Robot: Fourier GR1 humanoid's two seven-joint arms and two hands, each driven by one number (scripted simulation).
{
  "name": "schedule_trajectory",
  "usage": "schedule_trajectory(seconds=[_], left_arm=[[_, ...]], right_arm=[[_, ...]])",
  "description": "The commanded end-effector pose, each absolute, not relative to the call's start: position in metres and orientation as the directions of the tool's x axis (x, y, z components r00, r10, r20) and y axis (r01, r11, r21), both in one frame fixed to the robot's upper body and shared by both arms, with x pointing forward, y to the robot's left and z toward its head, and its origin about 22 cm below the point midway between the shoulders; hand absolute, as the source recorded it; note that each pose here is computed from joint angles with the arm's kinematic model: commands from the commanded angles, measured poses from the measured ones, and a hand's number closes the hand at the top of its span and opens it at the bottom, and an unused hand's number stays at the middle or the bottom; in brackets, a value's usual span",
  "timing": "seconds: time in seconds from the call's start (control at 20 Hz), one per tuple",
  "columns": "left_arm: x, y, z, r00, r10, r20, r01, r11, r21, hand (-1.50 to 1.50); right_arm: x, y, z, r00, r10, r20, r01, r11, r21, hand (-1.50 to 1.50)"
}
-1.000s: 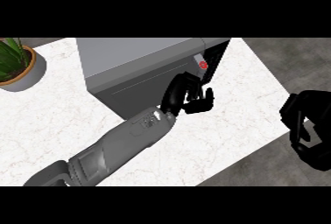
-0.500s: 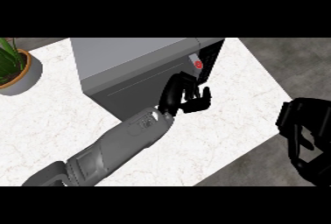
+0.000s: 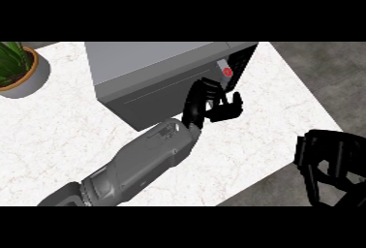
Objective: Pick up the milk, place it into the microwave and close the microwave
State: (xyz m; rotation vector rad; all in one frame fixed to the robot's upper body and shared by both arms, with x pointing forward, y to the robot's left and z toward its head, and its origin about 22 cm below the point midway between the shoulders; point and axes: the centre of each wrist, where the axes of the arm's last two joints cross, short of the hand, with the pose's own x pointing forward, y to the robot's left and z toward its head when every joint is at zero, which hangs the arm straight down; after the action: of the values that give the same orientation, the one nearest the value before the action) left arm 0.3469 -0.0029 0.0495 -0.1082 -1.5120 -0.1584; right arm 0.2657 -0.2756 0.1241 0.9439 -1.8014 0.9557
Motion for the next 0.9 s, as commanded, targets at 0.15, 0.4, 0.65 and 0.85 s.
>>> schedule_trajectory(seconds=[0.15, 0.4, 0.65, 0.85], left_arm=[[0.364, 0.013, 0.061, 0.189, 0.259, 0.947, 0.094, 0.955, -0.28, 1.5], [0.362, 0.021, 0.045, 0.223, 0.315, 0.923, 0.124, 0.929, -0.347, 1.5], [0.363, 0.037, 0.028, 0.247, 0.341, 0.907, 0.144, 0.913, -0.382, 1.5], [0.361, 0.048, 0.013, 0.252, 0.36, 0.899, 0.168, 0.898, -0.406, 1.5]], right_arm=[[0.246, -0.261, 0.107, -0.26, -0.27, 0.927, -0.917, 0.37, -0.149, 1.5], [0.229, -0.251, 0.098, -0.231, -0.29, 0.929, -0.918, 0.382, -0.109, 1.5], [0.214, -0.243, 0.096, -0.231, -0.314, 0.921, -0.91, 0.405, -0.09, 1.5], [0.2, -0.235, 0.091, -0.214, -0.328, 0.92, -0.906, 0.419, -0.061, 1.5]])
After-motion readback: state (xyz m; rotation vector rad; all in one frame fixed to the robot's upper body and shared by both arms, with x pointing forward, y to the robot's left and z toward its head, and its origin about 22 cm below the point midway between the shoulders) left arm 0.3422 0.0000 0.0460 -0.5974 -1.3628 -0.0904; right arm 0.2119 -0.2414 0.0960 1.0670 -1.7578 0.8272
